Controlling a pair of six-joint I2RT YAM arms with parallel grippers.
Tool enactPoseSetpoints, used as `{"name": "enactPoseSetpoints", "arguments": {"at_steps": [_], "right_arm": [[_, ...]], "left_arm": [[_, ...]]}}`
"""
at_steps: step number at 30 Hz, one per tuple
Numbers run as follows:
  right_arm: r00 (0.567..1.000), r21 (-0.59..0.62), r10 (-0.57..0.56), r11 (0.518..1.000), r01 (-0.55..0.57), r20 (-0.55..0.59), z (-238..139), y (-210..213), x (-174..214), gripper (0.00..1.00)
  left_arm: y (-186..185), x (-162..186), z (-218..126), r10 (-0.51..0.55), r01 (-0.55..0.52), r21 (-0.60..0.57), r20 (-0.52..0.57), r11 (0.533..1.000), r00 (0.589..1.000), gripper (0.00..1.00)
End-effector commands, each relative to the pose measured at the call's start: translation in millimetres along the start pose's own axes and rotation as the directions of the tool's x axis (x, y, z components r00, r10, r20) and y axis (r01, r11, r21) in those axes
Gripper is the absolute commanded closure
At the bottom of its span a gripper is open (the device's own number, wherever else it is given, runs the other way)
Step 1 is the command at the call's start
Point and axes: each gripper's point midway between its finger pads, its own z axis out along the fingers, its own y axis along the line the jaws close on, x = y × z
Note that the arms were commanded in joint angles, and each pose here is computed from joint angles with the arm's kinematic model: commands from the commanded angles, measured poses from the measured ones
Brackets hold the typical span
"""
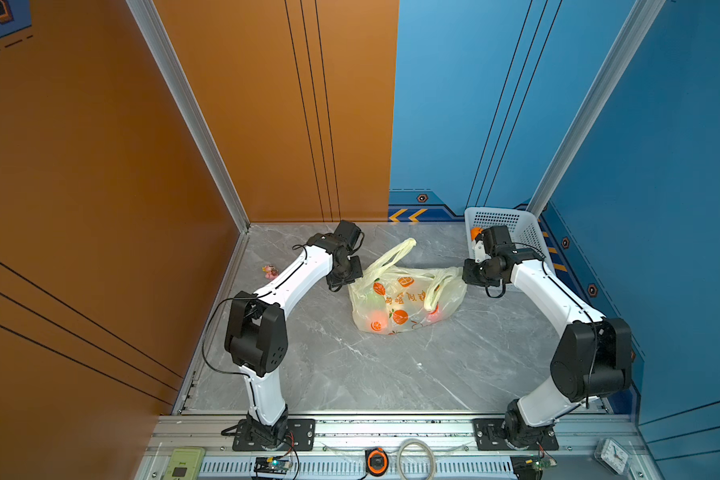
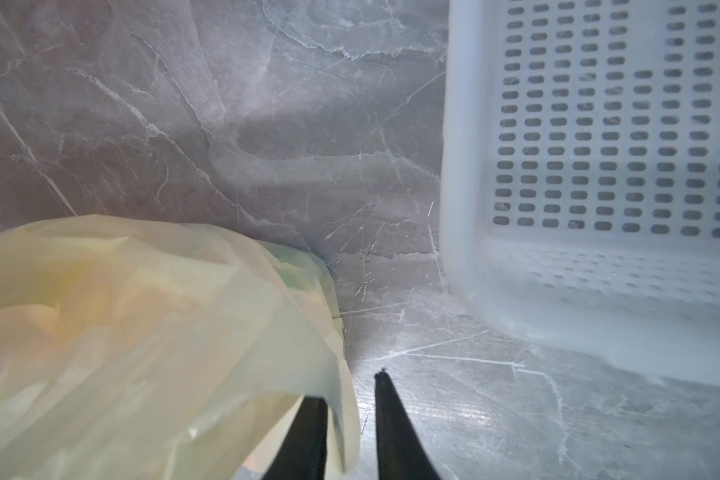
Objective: Untie the knot of the plastic bag and take out the fruit
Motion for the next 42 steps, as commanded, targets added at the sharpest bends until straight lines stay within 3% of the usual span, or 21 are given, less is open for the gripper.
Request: {"name": "enactPoseSetpoints", "arguments": {"at_steps": [1,5,8,13,21,29,34,42], "right_arm": [[0.992,-0.030,-0.029,0.999,0.033,0.120,-46.2,14.6,-25.7,0.58],[0.972,-0.063,-0.124,0.988,0.139,0.200,-72.9,40.7,-46.0,0.39],[0.961,-0.106,-0.192,0.971,0.216,0.201,-68.9,63.5,-52.3,0.31],[0.941,-0.186,-0.297,0.927,0.325,0.163,-48.8,99.3,-48.2,0.29],[0.919,-0.302,-0.387,0.869,0.392,0.077,-17.3,141.3,-27.7,0.24],[0.900,-0.192,-0.437,0.883,0.429,0.002,8.0,133.8,-1.0,0.23],[0.898,-0.101,-0.437,0.896,0.432,-0.042,22.8,115.7,8.1,0.32],[0.889,-0.262,-0.456,0.863,0.431,-0.040,16.7,138.1,30.7,0.24]], "left_arm": [[-10.1,-20.9,-29.2,0.030,-0.033,0.032,0.109,0.999,0.994,1.00],[-19.8,-28.9,-38.0,0.041,-0.052,0.074,0.150,0.996,0.988,1.00],[-27.5,-33.4,-43.8,0.050,-0.069,0.106,0.178,0.992,0.983,1.00],[-32.2,-38.6,-52.7,0.045,-0.074,0.133,0.212,0.988,0.976,1.00],[-24.2,-35.9,-52.0,0.027,-0.057,0.133,0.220,0.990,0.975,1.00],[-18.4,-35.1,-52.4,0.009,-0.041,0.137,0.226,0.990,0.974,1.00],[-8.9,-34.3,-52.8,-0.009,-0.021,0.130,0.225,0.991,0.974,1.00],[1.2,-34.1,-52.4,-0.037,0.006,0.136,0.225,0.991,0.974,1.00]]}}
